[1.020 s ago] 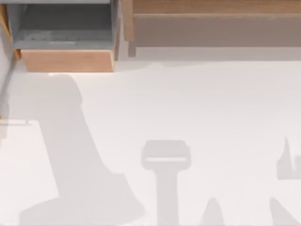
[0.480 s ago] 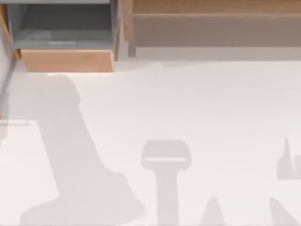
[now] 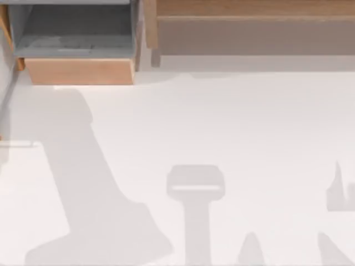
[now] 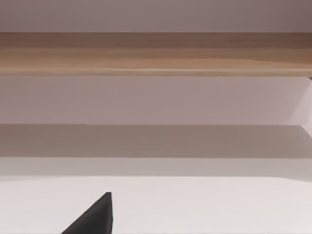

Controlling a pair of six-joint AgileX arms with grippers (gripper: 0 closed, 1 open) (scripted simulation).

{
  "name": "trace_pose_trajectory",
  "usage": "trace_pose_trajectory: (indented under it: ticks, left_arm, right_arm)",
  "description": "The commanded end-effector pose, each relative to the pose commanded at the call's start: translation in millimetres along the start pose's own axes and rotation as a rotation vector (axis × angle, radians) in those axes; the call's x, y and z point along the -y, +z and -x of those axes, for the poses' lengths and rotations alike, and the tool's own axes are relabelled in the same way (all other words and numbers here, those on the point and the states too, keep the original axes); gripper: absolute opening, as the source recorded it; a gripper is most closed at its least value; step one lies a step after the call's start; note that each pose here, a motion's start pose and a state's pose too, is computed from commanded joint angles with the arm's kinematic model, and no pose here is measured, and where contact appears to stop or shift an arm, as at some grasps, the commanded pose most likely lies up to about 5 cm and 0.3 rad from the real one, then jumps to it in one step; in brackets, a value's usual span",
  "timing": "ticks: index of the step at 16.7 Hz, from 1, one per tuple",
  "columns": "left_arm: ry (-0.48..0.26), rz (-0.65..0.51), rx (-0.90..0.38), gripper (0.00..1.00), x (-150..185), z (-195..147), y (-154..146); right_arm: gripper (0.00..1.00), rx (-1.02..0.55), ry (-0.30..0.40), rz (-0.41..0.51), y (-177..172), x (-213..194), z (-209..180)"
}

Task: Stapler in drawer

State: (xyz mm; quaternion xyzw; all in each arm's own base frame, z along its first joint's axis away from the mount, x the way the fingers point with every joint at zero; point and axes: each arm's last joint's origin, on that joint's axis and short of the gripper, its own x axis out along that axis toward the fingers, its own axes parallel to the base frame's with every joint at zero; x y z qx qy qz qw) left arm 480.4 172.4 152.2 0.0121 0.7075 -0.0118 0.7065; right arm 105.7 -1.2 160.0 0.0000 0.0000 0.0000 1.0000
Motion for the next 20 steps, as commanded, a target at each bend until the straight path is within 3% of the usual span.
trace_pose_trajectory:
  ticks: [1, 14, 20]
  left_arm:
    - [0.0, 0.0, 0.0, 0.0, 0.0, 0.0, 0.0]
    - [0.0, 0.0, 0.0, 0.98, 0.0, 0.0, 0.0]
    - [0.0, 0.0, 0.0, 1.0, 0.0, 0.0, 0.0]
  right_arm:
    - [1.0, 0.0, 0.0, 0.0, 0.0, 0.0, 0.0]
    - [1.0, 0.0, 0.0, 0.0, 0.0, 0.0, 0.0]
    - [1.0, 0.0, 0.0, 0.0, 0.0, 0.0, 0.0]
